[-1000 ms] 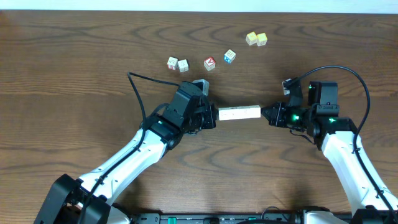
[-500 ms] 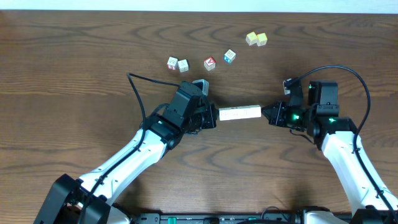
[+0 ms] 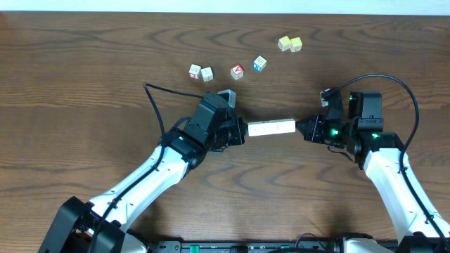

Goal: Lift 4 blocks
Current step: 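Hold the four-block row raised between both grippers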

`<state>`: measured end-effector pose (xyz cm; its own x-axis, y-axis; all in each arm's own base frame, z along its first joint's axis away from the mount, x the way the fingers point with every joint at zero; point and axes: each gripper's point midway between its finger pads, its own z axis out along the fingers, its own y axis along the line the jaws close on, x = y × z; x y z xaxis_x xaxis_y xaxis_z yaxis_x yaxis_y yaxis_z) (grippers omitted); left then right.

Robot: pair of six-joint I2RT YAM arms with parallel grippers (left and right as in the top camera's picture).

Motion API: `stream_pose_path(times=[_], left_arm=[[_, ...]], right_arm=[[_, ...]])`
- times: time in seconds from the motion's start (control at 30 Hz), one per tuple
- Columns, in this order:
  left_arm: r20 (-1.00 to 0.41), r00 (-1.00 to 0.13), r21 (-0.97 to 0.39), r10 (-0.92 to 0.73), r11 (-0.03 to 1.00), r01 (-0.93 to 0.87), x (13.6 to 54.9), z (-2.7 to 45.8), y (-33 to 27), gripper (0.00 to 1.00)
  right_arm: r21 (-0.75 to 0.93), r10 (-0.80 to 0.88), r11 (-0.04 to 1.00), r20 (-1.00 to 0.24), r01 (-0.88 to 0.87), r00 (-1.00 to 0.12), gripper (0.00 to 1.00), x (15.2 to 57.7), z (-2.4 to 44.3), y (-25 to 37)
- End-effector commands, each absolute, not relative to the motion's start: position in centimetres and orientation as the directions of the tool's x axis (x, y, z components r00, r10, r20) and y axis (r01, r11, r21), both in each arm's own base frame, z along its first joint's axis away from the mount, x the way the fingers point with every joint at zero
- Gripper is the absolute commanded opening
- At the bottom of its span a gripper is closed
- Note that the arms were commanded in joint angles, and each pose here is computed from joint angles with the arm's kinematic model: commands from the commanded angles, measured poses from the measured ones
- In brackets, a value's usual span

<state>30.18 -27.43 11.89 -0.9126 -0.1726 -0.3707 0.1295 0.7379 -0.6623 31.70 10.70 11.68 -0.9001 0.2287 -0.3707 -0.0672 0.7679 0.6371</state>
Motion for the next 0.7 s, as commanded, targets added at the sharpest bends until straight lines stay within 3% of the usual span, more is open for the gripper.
stream_pose_path(times=[0.0,0.67], left_arm=[[-0.368,-0.926,-0.746,-0.087,0.622,0.238,27.93,15.31,-30.68,0.07],[-0.382,-0.919,-0.749,-0.092,0.614,0.249,28.16,15.65,-30.82,0.07]], right_arm=[[0.761,0.162,0.629,-0.329,-0.160,-0.930,0.01,30.01,13.91,14.40],[0.766,0.172,0.627,-0.317,-0.145,-0.933,0.01,30.00,13.88,14.39]])
